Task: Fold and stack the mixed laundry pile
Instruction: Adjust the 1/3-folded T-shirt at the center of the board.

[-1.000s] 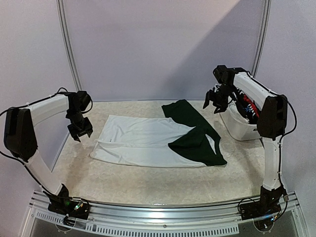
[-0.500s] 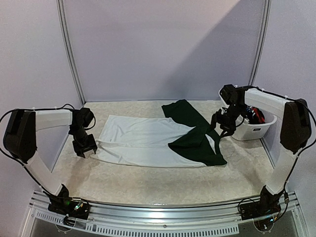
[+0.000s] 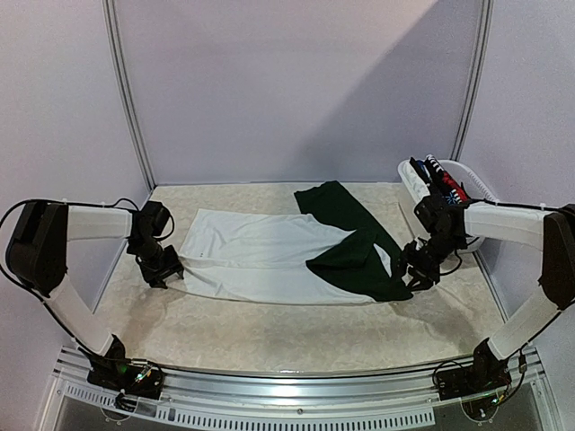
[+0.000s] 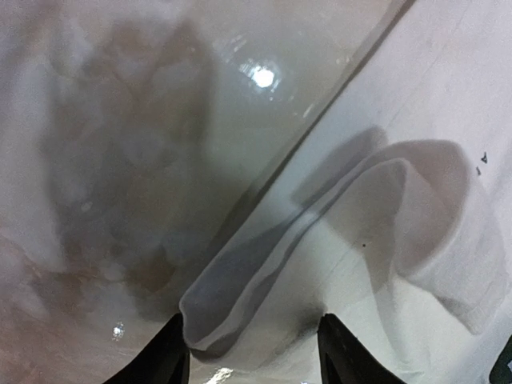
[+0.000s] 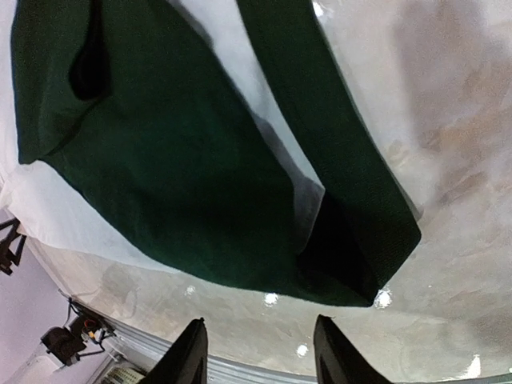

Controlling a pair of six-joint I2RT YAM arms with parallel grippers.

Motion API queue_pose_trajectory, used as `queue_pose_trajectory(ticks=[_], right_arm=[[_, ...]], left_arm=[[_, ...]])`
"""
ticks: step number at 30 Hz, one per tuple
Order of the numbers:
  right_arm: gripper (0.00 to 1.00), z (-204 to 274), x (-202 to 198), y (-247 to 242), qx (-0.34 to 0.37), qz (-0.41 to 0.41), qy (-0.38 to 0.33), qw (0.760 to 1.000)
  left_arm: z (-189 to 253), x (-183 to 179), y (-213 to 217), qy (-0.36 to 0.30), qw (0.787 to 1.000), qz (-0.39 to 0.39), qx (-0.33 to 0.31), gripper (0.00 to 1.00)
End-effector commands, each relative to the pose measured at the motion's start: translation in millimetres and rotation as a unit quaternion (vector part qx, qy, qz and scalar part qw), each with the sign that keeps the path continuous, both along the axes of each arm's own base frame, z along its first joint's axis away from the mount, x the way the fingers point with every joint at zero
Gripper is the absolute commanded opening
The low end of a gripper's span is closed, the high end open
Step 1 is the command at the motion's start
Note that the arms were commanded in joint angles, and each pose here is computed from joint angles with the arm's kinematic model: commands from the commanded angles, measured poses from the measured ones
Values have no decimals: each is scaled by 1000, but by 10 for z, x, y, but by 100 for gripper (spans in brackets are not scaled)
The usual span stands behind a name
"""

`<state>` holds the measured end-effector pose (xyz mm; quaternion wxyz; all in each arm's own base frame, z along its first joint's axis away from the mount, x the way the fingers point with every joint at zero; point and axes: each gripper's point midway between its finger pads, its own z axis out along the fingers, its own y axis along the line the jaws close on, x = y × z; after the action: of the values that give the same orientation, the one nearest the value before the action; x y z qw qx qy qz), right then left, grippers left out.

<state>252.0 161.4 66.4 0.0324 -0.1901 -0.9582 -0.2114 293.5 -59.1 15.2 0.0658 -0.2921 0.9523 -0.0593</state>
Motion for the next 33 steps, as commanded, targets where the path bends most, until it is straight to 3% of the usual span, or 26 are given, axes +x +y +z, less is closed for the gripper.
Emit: queue_pose_trajectory(ticks=[1, 5, 14, 33], right_arm=[[41, 0, -28, 134, 57, -2, -20, 998], [35, -87, -108, 142, 61, 17, -11, 998], [54, -358, -138, -22, 7, 6, 5, 1000], [43, -650, -20, -278, -33, -41, -5, 999]], left_arm=[[-70, 60, -4, -6, 1000, 19, -23, 53], [-108, 36, 4, -1, 1000, 17, -21, 52], [-125, 12, 25, -2, 1000, 21, -19, 52], [-119, -16, -2, -19, 997, 46, -53, 54]])
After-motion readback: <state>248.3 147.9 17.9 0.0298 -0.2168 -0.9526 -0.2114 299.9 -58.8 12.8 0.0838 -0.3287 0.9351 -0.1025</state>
